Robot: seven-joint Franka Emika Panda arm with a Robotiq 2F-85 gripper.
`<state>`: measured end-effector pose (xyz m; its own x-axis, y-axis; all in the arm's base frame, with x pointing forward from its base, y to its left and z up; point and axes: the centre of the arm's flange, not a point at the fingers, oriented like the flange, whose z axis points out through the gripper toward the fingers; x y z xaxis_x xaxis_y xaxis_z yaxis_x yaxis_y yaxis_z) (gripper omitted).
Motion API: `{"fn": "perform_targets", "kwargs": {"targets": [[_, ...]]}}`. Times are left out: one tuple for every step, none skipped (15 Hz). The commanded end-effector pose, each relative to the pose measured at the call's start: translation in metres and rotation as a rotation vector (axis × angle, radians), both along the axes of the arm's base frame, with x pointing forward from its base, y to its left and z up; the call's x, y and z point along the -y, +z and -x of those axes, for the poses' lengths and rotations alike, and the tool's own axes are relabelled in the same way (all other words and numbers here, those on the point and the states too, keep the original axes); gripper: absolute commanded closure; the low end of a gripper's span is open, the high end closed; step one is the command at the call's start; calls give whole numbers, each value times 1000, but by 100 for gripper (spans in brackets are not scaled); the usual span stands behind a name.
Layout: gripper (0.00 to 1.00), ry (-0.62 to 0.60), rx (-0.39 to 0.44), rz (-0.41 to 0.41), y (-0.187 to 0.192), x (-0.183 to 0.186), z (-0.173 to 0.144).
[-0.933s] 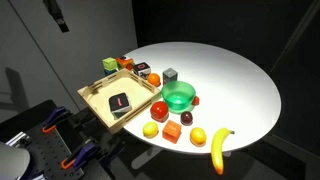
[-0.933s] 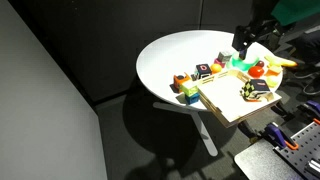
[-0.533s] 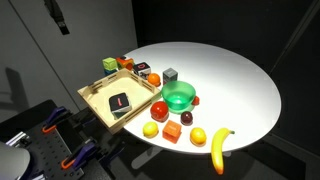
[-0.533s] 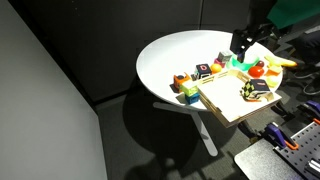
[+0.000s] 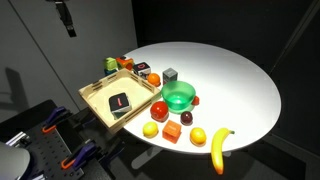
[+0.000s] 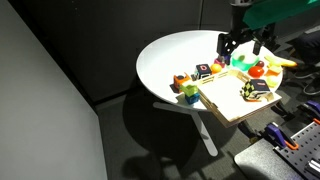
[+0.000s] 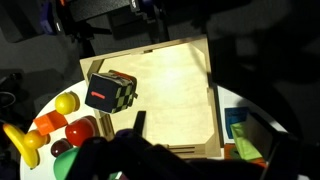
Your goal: Put the yellow block in the crate
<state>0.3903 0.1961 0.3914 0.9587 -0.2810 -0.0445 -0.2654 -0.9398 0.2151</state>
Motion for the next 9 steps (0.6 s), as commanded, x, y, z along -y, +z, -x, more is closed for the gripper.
{"fn": "perform_targets", "kwargs": {"targets": [[0, -3, -10, -46, -3, -15, -26], [0, 3, -11, -58, -5, -17, -30], [0, 13, -9, -74, -8, -20, -35], [0, 28, 0, -89, -11, -23, -41], [0, 39, 14, -101, -15, -25, -46], [0, 49, 24, -113, -17, -28, -50], [0, 61, 40, -124, -20, -30, -55], [0, 63, 47, -137, -23, -32, -58], [0, 73, 61, -149, -27, -33, -62]]}}
